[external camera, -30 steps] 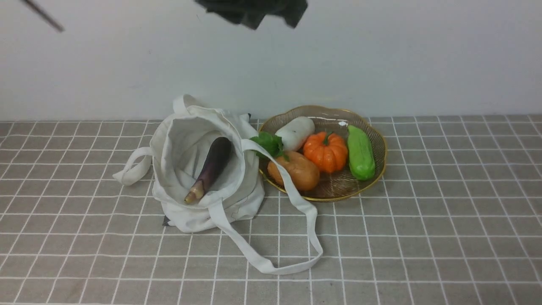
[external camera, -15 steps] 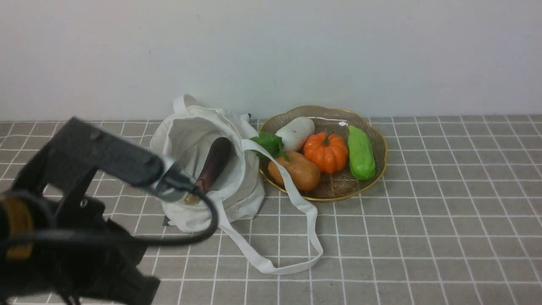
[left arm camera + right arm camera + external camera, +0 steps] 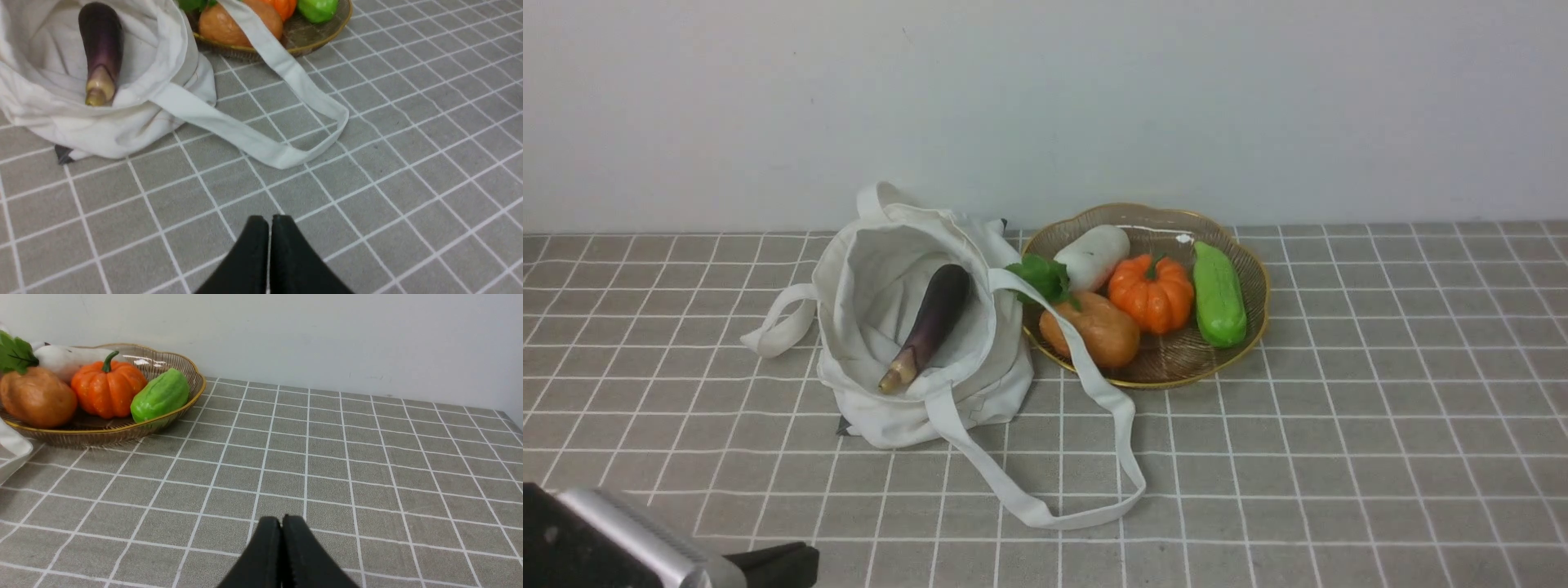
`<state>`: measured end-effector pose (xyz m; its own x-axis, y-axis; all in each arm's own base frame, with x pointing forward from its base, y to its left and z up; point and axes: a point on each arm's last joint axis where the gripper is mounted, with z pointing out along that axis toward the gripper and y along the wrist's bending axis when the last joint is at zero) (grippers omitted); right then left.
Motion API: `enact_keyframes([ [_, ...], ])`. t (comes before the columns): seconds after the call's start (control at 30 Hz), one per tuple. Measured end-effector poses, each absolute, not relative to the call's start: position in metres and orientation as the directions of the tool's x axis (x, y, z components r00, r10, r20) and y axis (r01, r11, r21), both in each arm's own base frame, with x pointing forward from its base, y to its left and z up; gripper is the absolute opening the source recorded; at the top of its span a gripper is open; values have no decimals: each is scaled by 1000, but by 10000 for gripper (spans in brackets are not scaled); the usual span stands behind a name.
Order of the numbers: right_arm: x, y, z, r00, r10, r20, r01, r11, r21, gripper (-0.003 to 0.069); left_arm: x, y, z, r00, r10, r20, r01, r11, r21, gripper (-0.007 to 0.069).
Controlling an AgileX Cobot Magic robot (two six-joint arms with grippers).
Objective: Take vegetables from bag on grey coffee tablecloth place on plate.
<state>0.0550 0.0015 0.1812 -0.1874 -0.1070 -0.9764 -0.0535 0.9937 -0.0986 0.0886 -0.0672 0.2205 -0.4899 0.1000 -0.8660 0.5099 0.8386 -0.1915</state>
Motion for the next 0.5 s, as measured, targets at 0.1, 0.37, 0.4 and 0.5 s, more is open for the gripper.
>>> enact_keyframes([
  [0.1, 55, 1, 181, -187, -107, -976, -54, 994, -99, -15, 88, -66, 216, -499, 107, -860, 508, 840, -190, -5],
  [0.37, 55, 1, 181, -187, -107, -976, -54, 994, -99, -15, 89, -65, 216, -427, 214, -879, 555, 829, -68, -5],
  [0.4, 55, 1, 181, -187, -107, -976, -54, 994, -99, -15, 89, -65, 216, -418, 226, -880, 560, 827, -53, -5],
  [0.5, 55, 1, 181, -187, -107, -976, -54, 994, -99, -15, 87, -63, 218, -380, 262, -887, 573, 819, -4, -5],
])
